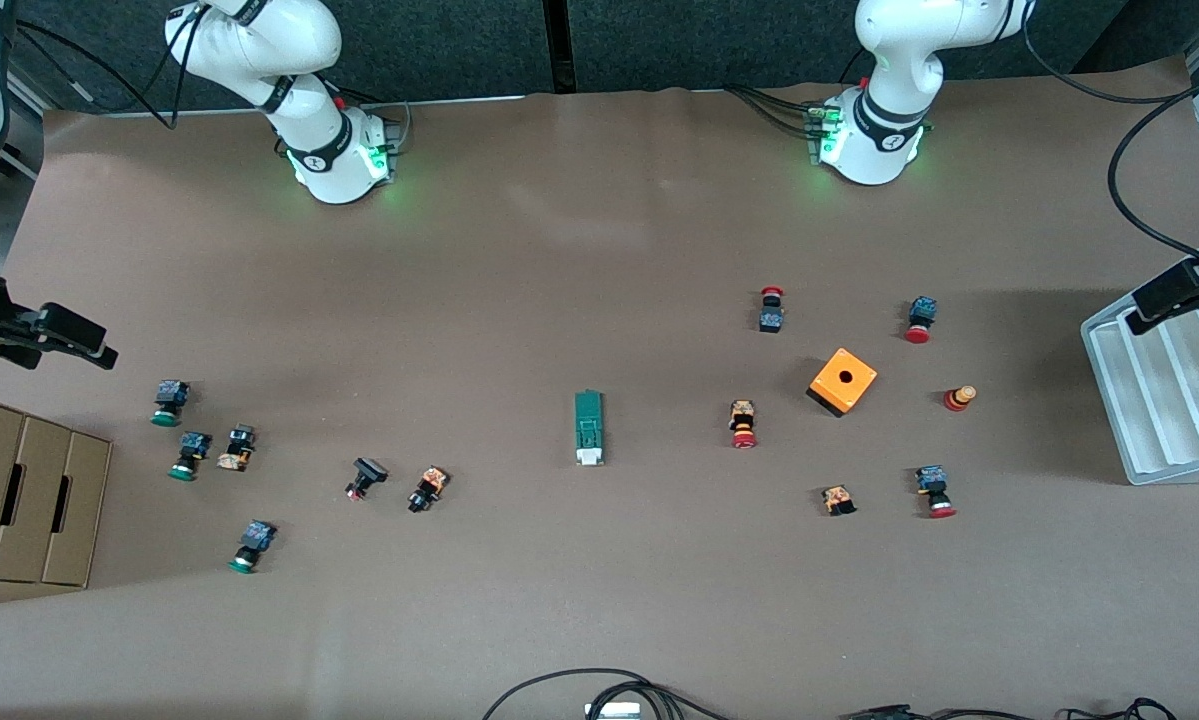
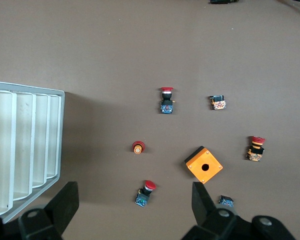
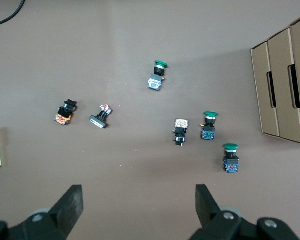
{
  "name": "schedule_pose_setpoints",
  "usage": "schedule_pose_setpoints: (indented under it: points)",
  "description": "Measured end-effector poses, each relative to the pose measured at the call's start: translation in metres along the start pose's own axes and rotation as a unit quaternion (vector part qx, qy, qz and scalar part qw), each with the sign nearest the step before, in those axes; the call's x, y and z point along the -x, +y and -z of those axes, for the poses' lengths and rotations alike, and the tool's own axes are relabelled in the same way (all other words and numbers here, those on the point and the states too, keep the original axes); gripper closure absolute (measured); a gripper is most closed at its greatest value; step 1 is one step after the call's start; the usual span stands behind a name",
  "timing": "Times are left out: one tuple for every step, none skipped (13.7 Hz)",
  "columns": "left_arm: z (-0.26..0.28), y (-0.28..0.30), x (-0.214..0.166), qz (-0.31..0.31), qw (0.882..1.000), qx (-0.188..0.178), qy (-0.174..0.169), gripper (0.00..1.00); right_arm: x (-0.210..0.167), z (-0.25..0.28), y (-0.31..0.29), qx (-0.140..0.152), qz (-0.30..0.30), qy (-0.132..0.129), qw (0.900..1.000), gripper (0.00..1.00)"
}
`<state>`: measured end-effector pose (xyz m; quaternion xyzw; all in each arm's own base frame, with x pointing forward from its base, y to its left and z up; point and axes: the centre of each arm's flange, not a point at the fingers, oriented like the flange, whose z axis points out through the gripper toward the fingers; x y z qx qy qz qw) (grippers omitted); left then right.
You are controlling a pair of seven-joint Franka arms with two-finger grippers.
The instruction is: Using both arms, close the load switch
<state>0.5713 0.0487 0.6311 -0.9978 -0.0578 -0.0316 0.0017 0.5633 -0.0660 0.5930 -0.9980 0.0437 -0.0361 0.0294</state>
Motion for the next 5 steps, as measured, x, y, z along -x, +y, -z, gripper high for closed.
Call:
schedule_pose_setpoints:
  points:
    - [-0.0002,0.0,0.0003,0.0,1.0,0.0,-0.001,0.0,0.0,0.0,0.0,0.0,0.0,0.0,1.0,0.01]
    - [-0.0007,0.0,0.0011,0.0,1.0,0.0,-0.005,0.0,0.0,0.0,-0.0002,0.0,0.0,0.0,1.0,0.01]
    - [-0.0009,-0.0001,0.0018,0.0,1.0,0.0,-0.008,0.0,0.0,0.0,-0.0005,0.0,0.0,0.0,1.0,0.0]
    - [-0.001,-0.0001,0.0023,0.0,1.0,0.0,-0.01,0.0,0.0,-0.0001,-0.0009,0.0,0.001,0.0,1.0,0.0]
    - [-0.0012,-0.0001,0.0025,0.0,1.0,0.0,-0.011,0.0,0.0,-0.0001,-0.0011,0.0,0.001,0.0,1.0,0.0]
